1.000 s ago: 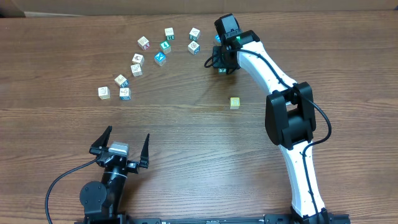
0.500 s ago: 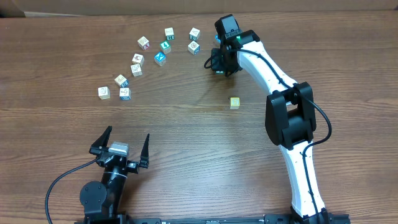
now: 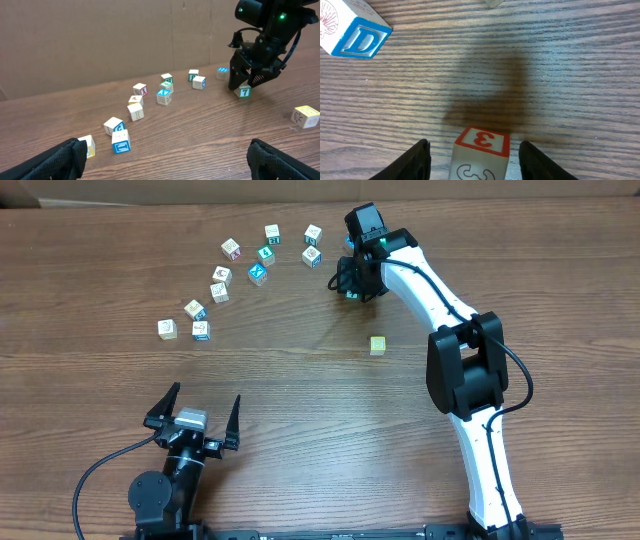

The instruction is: Form a tower

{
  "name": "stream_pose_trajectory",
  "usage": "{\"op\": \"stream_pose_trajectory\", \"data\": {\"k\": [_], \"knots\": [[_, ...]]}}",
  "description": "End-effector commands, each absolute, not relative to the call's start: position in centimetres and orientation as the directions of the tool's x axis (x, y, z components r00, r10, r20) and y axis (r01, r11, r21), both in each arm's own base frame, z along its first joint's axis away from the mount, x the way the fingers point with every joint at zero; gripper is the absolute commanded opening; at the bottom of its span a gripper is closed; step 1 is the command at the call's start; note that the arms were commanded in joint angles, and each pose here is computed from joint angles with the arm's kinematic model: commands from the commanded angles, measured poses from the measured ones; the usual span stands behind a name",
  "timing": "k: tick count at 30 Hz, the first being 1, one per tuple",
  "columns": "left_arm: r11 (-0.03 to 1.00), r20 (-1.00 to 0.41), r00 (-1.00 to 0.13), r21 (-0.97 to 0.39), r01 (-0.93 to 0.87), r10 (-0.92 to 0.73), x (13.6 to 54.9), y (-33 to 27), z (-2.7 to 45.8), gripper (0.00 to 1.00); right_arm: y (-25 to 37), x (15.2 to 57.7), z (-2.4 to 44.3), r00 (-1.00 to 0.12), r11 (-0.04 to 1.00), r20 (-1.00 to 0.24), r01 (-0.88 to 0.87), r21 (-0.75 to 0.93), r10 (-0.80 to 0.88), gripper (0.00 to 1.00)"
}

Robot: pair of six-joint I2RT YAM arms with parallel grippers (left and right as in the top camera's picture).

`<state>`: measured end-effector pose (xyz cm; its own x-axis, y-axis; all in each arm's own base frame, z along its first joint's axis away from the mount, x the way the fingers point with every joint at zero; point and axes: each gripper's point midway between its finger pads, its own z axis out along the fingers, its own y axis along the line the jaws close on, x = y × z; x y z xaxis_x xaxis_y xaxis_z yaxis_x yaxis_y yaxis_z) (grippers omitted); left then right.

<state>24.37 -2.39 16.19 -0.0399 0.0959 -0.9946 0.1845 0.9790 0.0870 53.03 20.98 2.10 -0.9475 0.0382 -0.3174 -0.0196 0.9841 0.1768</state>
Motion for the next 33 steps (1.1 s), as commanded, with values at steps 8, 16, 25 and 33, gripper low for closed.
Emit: {"op": "stream_pose_trajectory", "data": {"k": [8, 16, 25, 33], "knots": [[0.979, -0.995, -0.033, 0.083, 0.187, 0.090, 24.33, -2.43, 16.26, 1.00, 20.95, 53.21, 3.93, -0.934, 0.984, -0.354, -0.020, 0.175, 0.044, 1.00], [0.979, -0.995, -0.033, 0.082, 0.187, 0.090, 24.33, -2.43, 16.26, 1.00, 20.97, 53.32, 3.98, -0.933, 0.984, -0.358, -0.021, 0.177, 0.045, 1.00], [0.979, -0.995, -0.033, 0.082, 0.187, 0.090, 24.33, -2.43, 16.26, 1.00, 20.97, 53.32, 3.97, -0.933, 0.984, -0.358, -0.021, 0.177, 0.044, 0.98], [0.979, -0.995, -0.033, 0.082, 0.187, 0.090, 24.33, -2.43, 16.26, 1.00, 20.99, 53.32, 3.97, -0.933, 0.984, -0.358, -0.022, 0.177, 0.044, 0.98]]}}
